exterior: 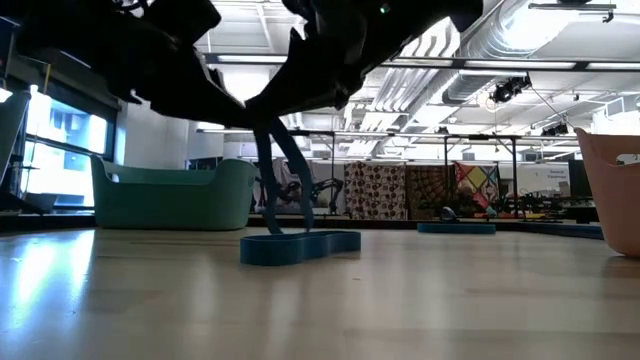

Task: Sort rubber bands into baskets
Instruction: Put the blue rubber band into the blue bin

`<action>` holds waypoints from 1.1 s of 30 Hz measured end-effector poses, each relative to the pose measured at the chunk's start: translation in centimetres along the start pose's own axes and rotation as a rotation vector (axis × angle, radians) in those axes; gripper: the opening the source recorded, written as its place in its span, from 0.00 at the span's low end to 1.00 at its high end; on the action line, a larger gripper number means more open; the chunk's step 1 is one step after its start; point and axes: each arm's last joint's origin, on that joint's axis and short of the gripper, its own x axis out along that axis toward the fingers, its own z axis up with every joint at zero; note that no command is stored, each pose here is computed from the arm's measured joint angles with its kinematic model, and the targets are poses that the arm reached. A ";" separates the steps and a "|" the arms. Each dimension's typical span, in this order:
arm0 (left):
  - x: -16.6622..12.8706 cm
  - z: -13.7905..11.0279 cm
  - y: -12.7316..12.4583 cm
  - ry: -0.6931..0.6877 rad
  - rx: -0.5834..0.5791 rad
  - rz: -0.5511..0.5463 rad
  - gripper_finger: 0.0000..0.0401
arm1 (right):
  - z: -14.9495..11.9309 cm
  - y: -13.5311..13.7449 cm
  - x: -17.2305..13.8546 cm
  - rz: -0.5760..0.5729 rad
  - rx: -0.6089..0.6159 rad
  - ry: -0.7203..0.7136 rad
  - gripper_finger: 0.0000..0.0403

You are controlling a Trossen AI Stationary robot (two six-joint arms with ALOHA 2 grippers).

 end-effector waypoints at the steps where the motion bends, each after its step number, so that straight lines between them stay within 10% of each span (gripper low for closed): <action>1: 0.0 0.1 -0.1 -0.012 0.008 -0.029 0.38 | 0.0 0.1 0.0 -0.004 -0.001 -0.005 0.00; 12: 0.0 0.3 -0.4 -0.040 0.029 -0.147 0.35 | 0.5 1.2 -0.3 0.018 -0.025 -0.065 0.00; 21: 0.0 0.6 -0.5 -0.079 0.118 -0.157 0.02 | 0.7 1.1 -0.4 0.012 -0.010 -0.073 0.02; 33: -1.1 2.1 0.7 -0.136 0.160 0.031 0.00 | 0.2 2.9 -0.9 -0.021 -0.051 -0.057 0.34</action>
